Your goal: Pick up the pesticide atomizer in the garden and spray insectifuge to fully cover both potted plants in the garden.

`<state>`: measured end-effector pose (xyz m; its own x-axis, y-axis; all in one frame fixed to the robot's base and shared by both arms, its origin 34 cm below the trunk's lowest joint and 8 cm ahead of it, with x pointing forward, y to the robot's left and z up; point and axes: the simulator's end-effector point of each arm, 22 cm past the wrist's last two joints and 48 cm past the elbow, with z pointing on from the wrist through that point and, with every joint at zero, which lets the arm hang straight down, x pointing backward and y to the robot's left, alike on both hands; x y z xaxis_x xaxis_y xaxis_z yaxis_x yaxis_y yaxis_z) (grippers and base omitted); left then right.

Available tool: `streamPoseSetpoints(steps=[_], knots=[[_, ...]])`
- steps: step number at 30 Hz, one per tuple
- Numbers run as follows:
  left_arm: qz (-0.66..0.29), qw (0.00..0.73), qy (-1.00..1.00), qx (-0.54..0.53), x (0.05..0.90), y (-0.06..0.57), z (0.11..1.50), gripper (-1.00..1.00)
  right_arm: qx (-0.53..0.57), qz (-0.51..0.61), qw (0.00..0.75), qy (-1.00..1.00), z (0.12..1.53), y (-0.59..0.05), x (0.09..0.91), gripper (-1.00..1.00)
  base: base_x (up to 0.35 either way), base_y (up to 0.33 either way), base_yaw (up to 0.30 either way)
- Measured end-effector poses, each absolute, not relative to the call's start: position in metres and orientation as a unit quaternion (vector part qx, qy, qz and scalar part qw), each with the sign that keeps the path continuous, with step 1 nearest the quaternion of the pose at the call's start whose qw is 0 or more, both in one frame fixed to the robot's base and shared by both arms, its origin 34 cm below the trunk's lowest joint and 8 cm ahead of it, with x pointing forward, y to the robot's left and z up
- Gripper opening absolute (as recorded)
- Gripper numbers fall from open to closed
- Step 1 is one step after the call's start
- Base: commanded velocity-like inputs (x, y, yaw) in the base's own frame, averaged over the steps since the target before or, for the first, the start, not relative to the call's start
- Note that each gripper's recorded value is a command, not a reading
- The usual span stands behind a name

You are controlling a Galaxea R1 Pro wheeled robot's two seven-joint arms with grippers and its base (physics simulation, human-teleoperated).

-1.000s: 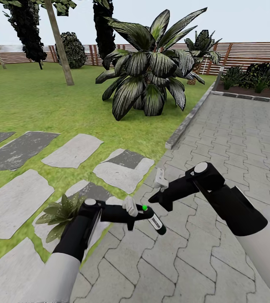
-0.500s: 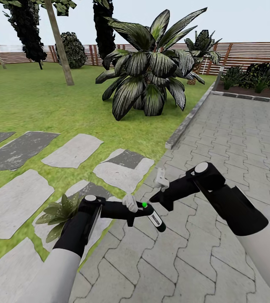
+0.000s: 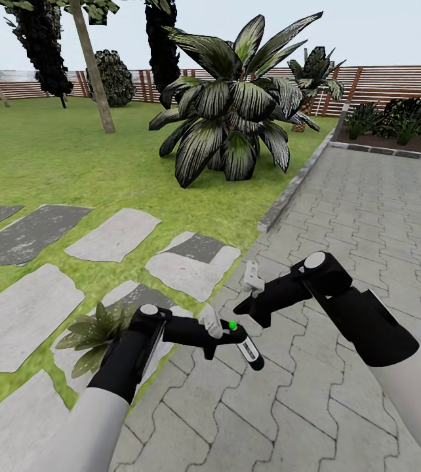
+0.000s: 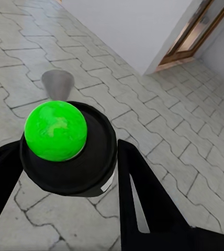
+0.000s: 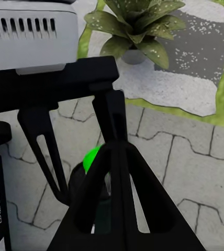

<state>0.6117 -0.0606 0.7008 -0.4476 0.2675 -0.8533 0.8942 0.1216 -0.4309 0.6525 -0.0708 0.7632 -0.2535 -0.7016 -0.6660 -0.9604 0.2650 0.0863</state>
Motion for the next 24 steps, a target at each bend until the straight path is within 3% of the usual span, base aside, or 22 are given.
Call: streamPoseSetpoints(steps=[24], knots=[[-0.504, 0.313, 0.682, 0.428, 0.622, -0.061, 0.712, -1.0, -0.553, 0.25, 0.26, 0.751, 0.763, -0.069, 0.652, -1.0, 0.0, 0.0, 0.0]])
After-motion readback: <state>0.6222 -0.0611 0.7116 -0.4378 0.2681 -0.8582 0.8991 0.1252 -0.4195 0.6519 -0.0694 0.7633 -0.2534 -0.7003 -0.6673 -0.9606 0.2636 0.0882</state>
